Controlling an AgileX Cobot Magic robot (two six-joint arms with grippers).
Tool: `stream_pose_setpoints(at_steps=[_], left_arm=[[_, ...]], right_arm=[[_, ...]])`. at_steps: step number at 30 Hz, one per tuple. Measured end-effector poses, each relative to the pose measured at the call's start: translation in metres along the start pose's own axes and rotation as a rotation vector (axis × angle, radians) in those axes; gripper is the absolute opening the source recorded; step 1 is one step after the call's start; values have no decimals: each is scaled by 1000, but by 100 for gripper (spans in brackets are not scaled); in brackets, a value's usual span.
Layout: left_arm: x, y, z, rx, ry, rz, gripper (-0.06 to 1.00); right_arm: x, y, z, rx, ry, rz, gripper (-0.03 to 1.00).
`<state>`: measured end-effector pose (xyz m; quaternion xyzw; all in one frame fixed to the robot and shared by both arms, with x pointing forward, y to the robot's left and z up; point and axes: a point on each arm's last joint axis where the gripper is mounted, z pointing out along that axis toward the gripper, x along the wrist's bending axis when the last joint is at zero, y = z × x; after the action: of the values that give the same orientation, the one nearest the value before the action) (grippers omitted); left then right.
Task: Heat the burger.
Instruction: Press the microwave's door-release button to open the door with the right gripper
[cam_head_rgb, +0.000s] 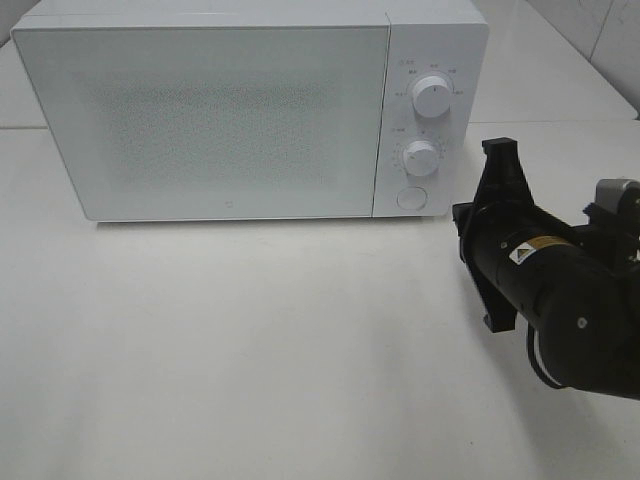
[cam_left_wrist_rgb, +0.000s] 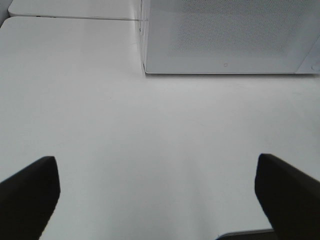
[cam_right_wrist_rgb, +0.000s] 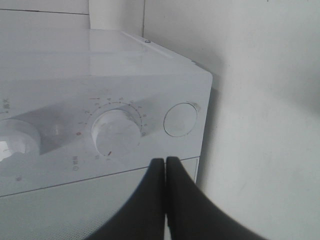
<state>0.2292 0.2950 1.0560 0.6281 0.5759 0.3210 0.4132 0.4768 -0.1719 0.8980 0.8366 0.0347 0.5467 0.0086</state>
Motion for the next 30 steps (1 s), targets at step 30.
stream_pose_setpoints(at_steps=[30], left_arm=[[0, 0, 0, 0, 0, 0, 98]], right_arm=[[-2, -34, 95, -43, -99, 130, 1]])
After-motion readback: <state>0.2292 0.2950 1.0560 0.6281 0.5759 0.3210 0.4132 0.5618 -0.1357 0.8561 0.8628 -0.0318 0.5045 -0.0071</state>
